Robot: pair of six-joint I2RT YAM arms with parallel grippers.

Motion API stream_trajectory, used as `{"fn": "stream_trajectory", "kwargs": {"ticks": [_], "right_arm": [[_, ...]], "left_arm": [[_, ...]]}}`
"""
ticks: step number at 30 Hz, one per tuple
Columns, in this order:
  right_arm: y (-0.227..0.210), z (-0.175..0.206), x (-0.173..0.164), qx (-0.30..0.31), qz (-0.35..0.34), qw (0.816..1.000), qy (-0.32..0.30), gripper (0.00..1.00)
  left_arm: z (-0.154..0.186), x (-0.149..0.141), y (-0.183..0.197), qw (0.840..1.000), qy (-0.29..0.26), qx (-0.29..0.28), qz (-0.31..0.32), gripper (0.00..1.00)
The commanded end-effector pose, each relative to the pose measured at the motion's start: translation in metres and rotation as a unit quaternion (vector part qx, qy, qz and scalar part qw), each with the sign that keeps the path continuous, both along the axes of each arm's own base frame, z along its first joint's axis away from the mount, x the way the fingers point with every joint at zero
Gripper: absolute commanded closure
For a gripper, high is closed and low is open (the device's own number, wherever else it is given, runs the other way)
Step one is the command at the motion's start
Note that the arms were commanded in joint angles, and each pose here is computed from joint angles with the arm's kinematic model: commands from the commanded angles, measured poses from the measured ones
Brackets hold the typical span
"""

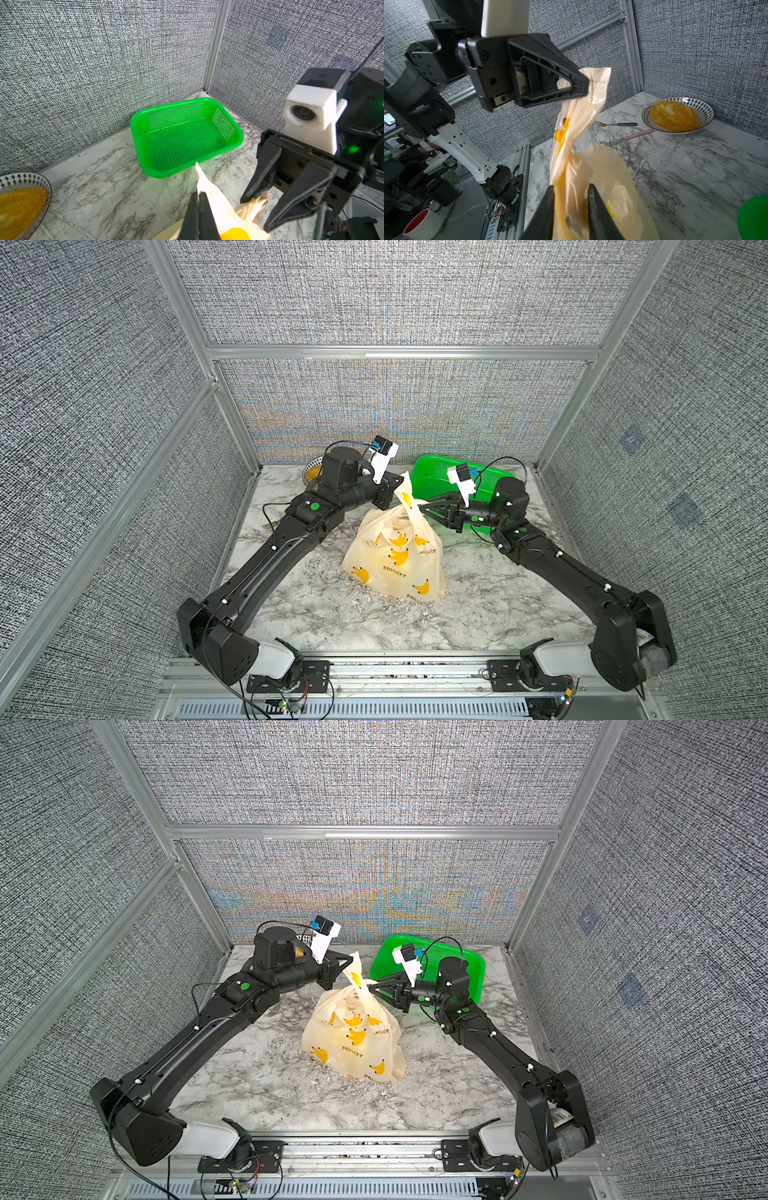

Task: Place the banana into a plastic bag & tie a knot
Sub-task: Cross the plastic bag at the center of the board.

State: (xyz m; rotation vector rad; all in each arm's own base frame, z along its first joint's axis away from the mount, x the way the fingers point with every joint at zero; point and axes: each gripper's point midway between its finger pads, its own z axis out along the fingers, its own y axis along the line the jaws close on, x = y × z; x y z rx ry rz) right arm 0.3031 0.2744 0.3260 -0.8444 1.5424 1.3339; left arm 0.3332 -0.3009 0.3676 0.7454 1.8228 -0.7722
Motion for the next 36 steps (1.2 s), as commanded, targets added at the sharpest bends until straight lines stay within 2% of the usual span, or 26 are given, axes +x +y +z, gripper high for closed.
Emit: {"fn": "stream_trajectory", "kwargs": {"ticks": [1,8,18,21,23,24,25,26,28,36], "right_arm": [[0.001,0.008,-0.006,0.01,0.017,1.0,-0.013,0.67],[0.0,0.006,-0.009,0.011,0.022,1.0,-0.013,0.58],[0.019,-0.009,-0.005,-0.021,0.021,0.999,-0.011,0.59],[0.019,-0.008,-0.005,-0.022,0.021,0.999,-0.012,0.72],[0.019,-0.005,-0.004,-0.022,0.015,1.0,-0.014,0.93],[0.018,-0.004,-0.003,-0.022,0.013,1.0,-0.015,1.0],[0.018,-0.004,-0.002,-0.024,0.01,1.0,-0.015,1.0],[0.018,-0.002,-0.002,-0.025,0.009,0.999,-0.018,1.0],[0.018,0.0,-0.001,-0.027,0.008,0.999,-0.019,1.0],[0.021,0.006,0.009,-0.036,-0.001,0.999,-0.004,1.0]], "left_arm": [[0.002,0.001,-0.001,1.0,-0.011,0.003,-0.004,1.0],[0.0,0.001,0.004,1.0,-0.014,0.012,0.007,1.0],[0.001,0.001,0.004,1.0,-0.016,0.009,0.007,1.0],[0.001,0.003,0.006,1.0,-0.017,0.011,0.014,1.0],[0.001,0.005,0.008,1.0,-0.018,0.013,0.022,1.0],[0.0,0.005,0.009,0.999,-0.019,0.016,0.024,0.9],[-0.001,0.005,0.01,0.999,-0.018,0.02,0.026,0.63],[-0.002,0.004,0.012,0.999,-0.02,0.026,0.026,0.32],[-0.004,-0.001,0.018,0.999,-0.027,0.036,0.028,0.02],[-0.028,-0.015,0.073,0.985,-0.099,0.064,0.126,0.01]]}}
